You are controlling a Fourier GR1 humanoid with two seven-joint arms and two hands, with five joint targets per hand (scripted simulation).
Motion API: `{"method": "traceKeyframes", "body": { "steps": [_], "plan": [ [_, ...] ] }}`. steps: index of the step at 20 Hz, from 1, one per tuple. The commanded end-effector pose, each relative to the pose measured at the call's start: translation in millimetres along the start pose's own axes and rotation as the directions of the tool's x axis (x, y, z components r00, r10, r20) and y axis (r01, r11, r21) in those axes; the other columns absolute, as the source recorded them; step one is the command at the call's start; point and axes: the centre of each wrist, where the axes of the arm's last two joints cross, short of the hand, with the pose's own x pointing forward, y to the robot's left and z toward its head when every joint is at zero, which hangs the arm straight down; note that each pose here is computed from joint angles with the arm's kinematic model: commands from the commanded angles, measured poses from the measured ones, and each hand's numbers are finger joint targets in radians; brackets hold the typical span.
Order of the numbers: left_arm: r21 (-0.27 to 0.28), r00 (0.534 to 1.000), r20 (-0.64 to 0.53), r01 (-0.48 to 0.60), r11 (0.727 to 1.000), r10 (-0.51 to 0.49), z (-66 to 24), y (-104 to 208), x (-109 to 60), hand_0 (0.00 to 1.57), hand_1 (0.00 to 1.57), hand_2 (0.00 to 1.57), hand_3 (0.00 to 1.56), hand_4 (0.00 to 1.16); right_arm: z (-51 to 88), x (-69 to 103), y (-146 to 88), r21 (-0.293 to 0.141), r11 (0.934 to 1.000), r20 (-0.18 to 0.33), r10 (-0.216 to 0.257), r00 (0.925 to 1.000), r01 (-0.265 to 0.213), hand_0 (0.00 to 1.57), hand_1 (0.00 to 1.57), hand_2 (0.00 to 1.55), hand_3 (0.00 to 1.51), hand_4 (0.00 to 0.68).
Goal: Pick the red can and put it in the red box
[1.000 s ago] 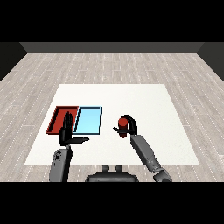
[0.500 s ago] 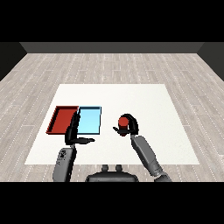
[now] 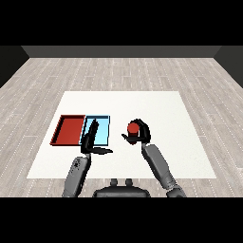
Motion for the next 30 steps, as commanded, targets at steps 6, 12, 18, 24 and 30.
{"method": "traceKeyframes", "body": {
  "steps": [6,12,18,24,30],
  "plan": [
    [-0.070,0.998,-0.008,-0.061,0.996,0.060,-16.9,-37.5,11.0,0.00,0.00,0.00,0.00,0.00,-10.9,23.4,13.5,0.028,0.9994,0.057,-0.020,0.9982,0.018,1.41,1.41,1.44,1.42,0.653],
    [-0.103,0.998,-0.038,-0.055,0.993,0.052,-6.4,-80.3,0.5,0.00,0.00,0.00,0.00,0.00,2.4,14.3,18.1,0.077,0.9964,0.074,-0.041,0.9964,0.035,1.38,1.38,1.40,1.39,0.629],
    [-0.120,0.999,-0.035,-0.046,0.992,0.042,-33.5,-85.0,-4.2,0.00,0.00,0.00,0.00,0.00,-4.4,15.7,33.4,0.107,0.9931,0.076,-0.055,0.9956,0.047,1.40,1.40,1.41,1.40,0.615],
    [-0.123,0.997,-0.081,-0.012,0.992,0.002,-22.1,-76.9,-9.0,0.00,0.00,0.00,0.00,0.00,-1.8,51.0,50.6,0.134,0.9880,0.066,-0.086,0.9940,0.077,1.42,1.42,1.43,1.40,0.629],
    [-0.132,0.997,-0.073,-0.015,0.991,0.005,-49.0,-81.8,-5.5,0.00,0.00,0.00,0.00,0.00,5.1,18.5,56.3,0.162,0.9859,0.108,-0.061,0.9923,0.043,1.45,1.45,1.43,1.39,0.615]
  ]
}}
